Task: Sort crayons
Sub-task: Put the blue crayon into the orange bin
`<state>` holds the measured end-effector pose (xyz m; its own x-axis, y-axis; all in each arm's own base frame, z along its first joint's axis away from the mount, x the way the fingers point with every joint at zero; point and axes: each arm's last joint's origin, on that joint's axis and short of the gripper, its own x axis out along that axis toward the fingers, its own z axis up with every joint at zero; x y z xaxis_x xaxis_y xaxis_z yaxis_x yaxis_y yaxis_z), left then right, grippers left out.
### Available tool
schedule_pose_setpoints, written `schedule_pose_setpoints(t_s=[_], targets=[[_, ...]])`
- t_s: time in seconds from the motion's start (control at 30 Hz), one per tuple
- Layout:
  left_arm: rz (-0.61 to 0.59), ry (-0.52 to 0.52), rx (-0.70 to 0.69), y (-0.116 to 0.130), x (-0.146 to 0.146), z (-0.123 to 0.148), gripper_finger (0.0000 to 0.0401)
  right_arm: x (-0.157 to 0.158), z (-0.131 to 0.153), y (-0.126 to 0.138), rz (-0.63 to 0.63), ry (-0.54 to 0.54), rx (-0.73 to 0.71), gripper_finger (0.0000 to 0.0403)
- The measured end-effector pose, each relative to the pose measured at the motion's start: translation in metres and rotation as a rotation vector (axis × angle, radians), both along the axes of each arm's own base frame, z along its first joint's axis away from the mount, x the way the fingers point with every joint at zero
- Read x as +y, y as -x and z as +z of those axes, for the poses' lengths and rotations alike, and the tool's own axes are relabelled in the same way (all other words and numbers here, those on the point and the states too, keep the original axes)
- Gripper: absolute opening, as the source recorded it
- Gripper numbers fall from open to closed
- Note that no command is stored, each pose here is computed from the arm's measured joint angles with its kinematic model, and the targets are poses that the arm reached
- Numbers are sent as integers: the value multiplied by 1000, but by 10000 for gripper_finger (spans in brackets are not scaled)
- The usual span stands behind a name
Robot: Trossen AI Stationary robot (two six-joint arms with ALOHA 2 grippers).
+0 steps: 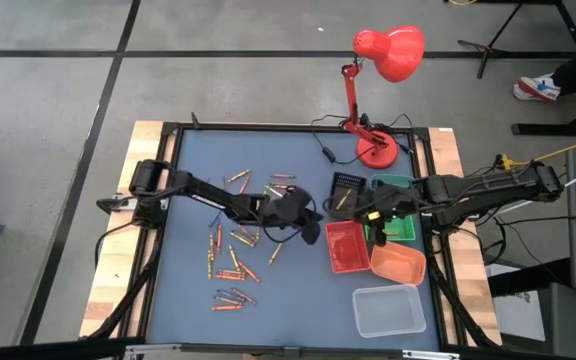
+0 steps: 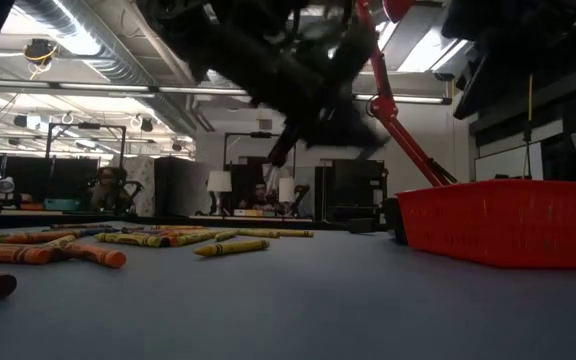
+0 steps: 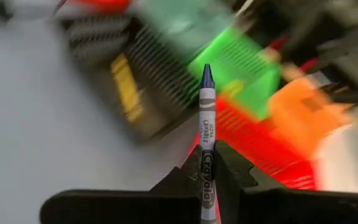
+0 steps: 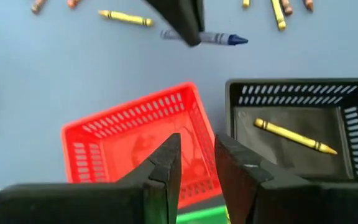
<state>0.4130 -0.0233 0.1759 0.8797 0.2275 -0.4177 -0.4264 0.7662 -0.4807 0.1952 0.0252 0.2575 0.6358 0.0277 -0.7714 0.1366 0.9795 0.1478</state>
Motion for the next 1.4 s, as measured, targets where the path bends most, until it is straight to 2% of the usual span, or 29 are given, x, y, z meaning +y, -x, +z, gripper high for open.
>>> schedule_pose_setpoints(t_s=[0.2,0.4,0.57,0.8,0.93,1.4], targets=[[-84,-141,-204,-6,-14,22,4,1,5,-6,-11,-22,-84,95],[-119,-232,-290,-7,-21,33,4,3,14,-14,42,-53,-199,95],[-145,-284,-293,-7,-27,34,4,4,19,-17,95,-39,-267,95],[-183,-336,-268,-5,-35,32,5,6,21,-19,182,-37,-296,95],[-198,-358,-266,-5,-40,33,5,6,22,-19,188,-31,-300,95],[-204,-359,-268,-5,-41,33,5,9,26,-21,261,-65,-350,95]])
